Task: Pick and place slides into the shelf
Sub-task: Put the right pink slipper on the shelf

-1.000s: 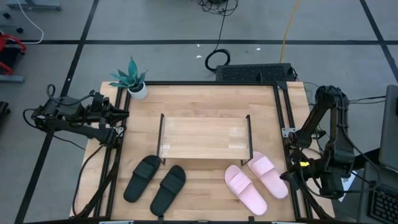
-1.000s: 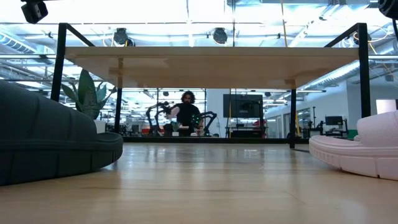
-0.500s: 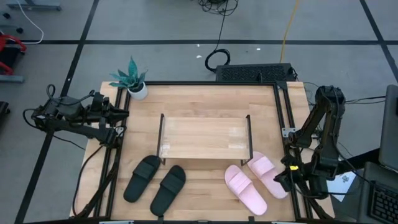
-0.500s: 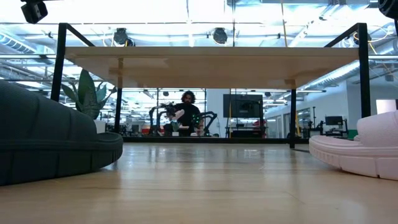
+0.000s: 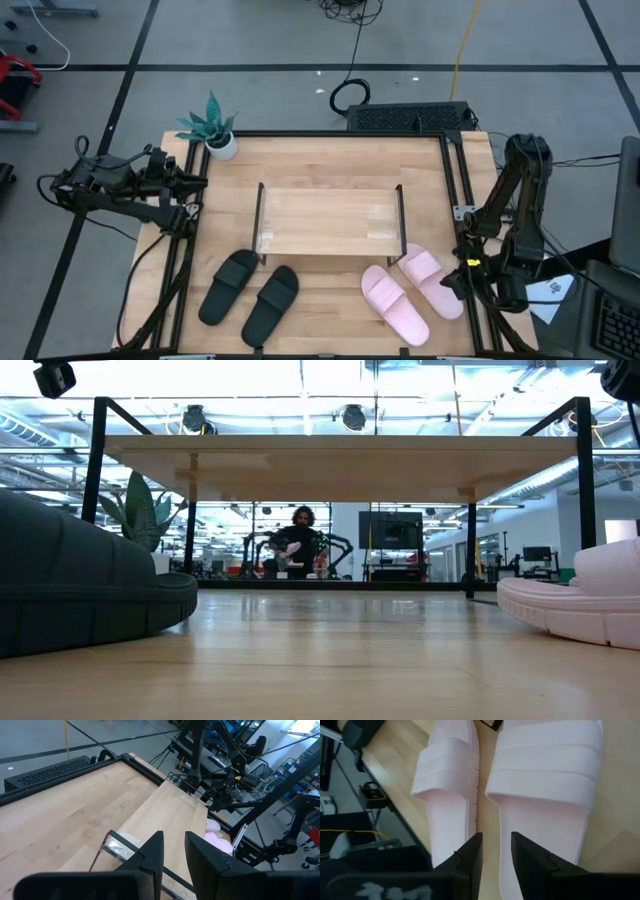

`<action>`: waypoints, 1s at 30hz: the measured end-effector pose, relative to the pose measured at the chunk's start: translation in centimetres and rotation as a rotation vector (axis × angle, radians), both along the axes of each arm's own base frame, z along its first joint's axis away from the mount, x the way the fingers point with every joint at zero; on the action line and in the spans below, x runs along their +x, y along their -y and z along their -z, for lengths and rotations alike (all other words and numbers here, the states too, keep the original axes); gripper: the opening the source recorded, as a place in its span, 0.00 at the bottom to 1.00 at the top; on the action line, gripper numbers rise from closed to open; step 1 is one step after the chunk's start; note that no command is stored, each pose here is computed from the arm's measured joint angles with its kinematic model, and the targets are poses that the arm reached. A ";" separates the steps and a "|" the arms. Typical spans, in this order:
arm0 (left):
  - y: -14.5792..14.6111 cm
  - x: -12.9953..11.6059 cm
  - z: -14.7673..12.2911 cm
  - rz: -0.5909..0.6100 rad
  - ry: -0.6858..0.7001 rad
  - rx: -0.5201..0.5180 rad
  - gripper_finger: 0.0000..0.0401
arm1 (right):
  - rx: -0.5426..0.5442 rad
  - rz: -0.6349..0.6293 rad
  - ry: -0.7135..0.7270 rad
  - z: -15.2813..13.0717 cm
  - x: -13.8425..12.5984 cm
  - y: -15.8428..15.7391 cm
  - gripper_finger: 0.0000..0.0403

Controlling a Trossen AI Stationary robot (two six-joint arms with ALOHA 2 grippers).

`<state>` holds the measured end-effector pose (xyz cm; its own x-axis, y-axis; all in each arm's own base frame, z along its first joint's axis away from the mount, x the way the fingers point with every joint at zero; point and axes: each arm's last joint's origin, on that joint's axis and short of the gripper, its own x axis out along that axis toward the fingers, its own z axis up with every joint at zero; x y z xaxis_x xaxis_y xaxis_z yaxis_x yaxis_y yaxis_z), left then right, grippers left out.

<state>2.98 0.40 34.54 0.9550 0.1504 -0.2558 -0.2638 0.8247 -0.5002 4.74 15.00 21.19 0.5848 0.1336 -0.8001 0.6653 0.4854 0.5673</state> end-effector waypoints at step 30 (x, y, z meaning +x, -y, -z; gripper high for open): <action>0.0 0.0 0.0 0.000 -0.001 0.005 0.19 | -0.007 -0.121 0.039 -1.1 -0.2 1.0 0.32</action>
<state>2.98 0.40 34.54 0.9549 0.1511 -0.2557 -0.2637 0.8272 -0.4962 4.57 14.03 22.31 0.5952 0.1995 -0.7784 0.5789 0.5654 0.5875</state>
